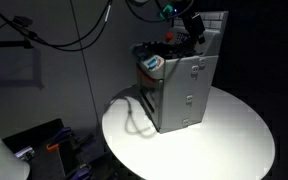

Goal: Press the top switch on the stove

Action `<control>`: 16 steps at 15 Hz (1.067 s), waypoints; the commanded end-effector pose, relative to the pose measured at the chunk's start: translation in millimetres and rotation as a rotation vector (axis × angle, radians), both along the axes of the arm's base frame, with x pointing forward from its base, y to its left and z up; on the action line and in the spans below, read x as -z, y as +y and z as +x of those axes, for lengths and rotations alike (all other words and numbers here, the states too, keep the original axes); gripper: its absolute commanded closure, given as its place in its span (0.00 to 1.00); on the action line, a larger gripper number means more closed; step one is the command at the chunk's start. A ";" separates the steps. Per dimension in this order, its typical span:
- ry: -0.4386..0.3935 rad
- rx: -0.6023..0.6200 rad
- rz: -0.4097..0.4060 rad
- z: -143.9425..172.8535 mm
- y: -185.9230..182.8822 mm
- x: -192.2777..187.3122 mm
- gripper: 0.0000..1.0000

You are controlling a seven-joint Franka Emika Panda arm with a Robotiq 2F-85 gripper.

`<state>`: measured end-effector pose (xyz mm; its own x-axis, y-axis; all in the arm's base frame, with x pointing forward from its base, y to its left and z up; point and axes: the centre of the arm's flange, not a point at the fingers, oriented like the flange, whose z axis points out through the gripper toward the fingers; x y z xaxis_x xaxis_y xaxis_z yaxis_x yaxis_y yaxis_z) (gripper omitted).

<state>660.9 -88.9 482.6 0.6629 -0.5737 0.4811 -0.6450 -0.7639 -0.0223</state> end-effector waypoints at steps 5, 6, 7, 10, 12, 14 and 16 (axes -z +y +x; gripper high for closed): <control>-0.013 0.034 -0.003 18.0 -5.8 1.5 0.00; -0.013 0.036 -0.004 18.7 -6.5 2.3 0.00; -0.012 0.039 -0.005 19.5 -7.4 3.1 0.00; -0.010 0.040 -0.001 17.5 -6.1 1.3 0.00; -0.013 0.034 0.001 12.6 -4.5 -3.1 0.00; -0.015 0.031 0.003 7.2 -2.8 -9.7 0.00; -0.016 0.029 0.006 1.9 -1.5 -18.0 0.00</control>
<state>666.5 -89.5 482.3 0.6533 -0.5801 0.4866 -0.6527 -0.7571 -0.0262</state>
